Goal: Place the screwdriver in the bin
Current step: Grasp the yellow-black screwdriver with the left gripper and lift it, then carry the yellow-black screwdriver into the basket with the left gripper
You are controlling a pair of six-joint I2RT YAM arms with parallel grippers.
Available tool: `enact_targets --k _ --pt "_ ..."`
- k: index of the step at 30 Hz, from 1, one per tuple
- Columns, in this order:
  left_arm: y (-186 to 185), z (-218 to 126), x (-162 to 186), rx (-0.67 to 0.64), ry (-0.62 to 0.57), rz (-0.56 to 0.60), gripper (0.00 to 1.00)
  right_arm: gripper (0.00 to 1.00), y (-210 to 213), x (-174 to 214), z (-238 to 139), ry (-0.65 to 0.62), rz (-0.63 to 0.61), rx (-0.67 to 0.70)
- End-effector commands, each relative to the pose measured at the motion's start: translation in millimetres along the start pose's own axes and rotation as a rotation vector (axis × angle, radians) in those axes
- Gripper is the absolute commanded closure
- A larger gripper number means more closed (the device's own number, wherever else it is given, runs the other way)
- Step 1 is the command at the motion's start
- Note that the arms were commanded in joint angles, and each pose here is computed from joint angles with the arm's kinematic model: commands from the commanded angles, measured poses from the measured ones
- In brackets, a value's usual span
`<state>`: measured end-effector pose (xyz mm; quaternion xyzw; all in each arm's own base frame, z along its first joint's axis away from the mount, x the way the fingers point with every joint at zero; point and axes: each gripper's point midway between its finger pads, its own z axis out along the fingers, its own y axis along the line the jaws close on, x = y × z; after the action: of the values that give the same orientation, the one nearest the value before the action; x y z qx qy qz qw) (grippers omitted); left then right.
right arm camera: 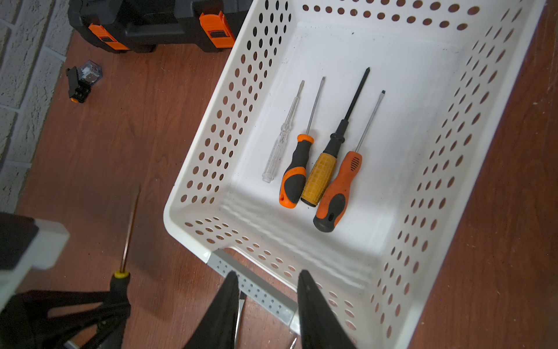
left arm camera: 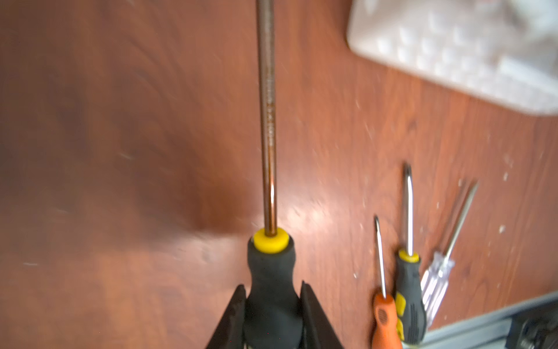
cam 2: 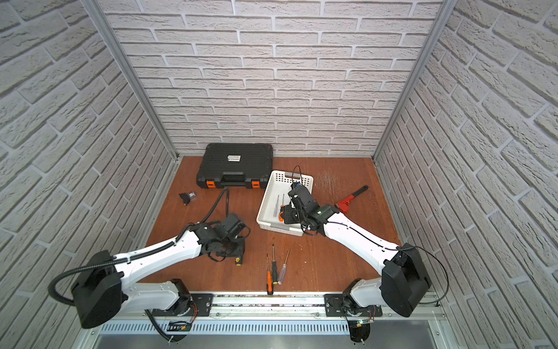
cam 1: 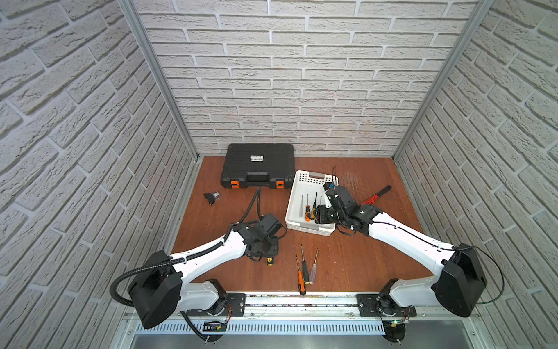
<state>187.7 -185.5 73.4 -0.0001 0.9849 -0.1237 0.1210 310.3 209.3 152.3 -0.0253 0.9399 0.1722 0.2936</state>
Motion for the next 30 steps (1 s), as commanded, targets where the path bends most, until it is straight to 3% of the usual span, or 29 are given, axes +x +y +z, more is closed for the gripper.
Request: enact_targets --k 1,4,9,17,22,30 --pt "6 -26 -31 0.012 -0.068 0.052 1.00 0.65 3 -2 -1 -0.021 0.003 -0.020" --pt "-1 -43 -64 0.061 -0.118 0.071 0.98 0.65 2 0 -6 -0.019 0.000 -0.017" --pt "-41 -67 -120 0.119 -0.165 0.213 0.97 0.65 -6 10 -11 0.020 -0.028 0.010" --pt "-101 -57 -182 0.212 -0.208 0.286 0.97 0.64 -24 22 -38 0.000 -0.025 0.057" --pt "-140 -31 -192 0.215 -0.147 0.360 0.96 0.63 -31 32 -40 0.004 -0.009 0.063" --pt "-150 5 -196 0.149 -0.109 0.368 0.95 0.63 -28 31 -40 0.001 -0.009 0.050"
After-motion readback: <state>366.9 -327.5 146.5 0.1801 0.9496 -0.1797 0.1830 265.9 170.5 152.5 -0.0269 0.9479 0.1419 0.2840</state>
